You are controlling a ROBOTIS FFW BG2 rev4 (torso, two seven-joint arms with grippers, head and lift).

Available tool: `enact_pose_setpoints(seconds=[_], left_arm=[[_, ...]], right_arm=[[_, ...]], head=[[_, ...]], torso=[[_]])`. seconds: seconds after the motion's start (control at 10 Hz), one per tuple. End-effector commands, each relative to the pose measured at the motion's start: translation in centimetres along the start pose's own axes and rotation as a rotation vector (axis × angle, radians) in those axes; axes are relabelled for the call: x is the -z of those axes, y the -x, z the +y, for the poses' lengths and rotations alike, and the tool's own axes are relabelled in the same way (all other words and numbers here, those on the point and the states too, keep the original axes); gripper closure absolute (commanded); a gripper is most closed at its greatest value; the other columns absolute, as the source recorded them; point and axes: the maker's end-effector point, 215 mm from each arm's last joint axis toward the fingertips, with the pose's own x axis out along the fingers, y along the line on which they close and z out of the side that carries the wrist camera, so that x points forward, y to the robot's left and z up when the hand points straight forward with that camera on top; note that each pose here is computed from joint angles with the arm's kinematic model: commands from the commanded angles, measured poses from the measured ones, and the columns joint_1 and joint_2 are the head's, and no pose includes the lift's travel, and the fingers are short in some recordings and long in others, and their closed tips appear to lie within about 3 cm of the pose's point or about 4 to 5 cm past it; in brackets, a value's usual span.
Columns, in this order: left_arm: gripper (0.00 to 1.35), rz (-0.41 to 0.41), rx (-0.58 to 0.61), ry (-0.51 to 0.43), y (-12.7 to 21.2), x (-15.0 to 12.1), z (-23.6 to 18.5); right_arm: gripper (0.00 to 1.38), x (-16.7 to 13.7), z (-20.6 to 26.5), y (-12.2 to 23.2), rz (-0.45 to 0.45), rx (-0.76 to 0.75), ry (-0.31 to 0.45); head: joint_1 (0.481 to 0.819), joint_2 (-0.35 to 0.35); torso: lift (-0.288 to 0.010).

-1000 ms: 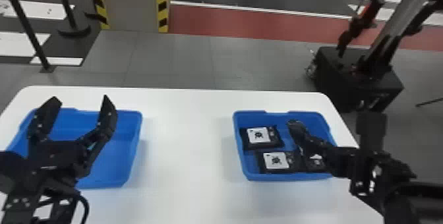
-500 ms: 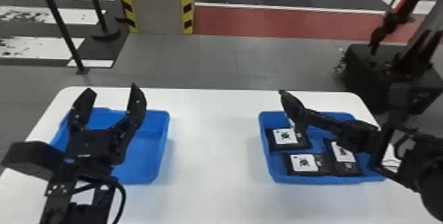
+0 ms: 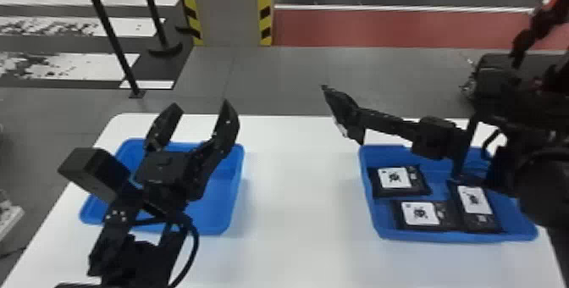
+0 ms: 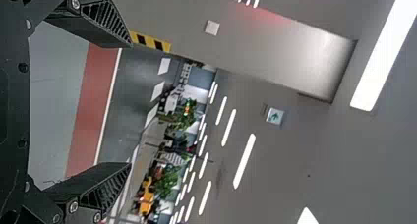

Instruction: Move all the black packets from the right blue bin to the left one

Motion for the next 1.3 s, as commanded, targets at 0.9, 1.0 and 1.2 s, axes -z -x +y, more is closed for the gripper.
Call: enact_pose_setpoints(seconds=[0.9, 1.0, 1.2], left_arm=[[0.18, 0.220, 0.199, 0.121, -1.5, 3.2, -5.9], [0.18, 0.215, 0.201, 0.122, -1.6, 2.9, -6.0], [0.18, 0.199, 0.187, 0.115, -1.9, 2.4, -5.7]], right_arm=[[1.16, 0.7, 12.2, -11.7, 0.061, -0.370, 0.057], [1.16, 1.3, 13.2, -12.6, 0.075, -0.396, 0.047], [1.16, 2.6, 14.7, -13.4, 0.097, -0.432, 0.033]], head=[[0.646, 0.135], [0.649, 0.150], [0.655, 0.177]], torso=[[-0.110], [-0.110], [-0.110]])
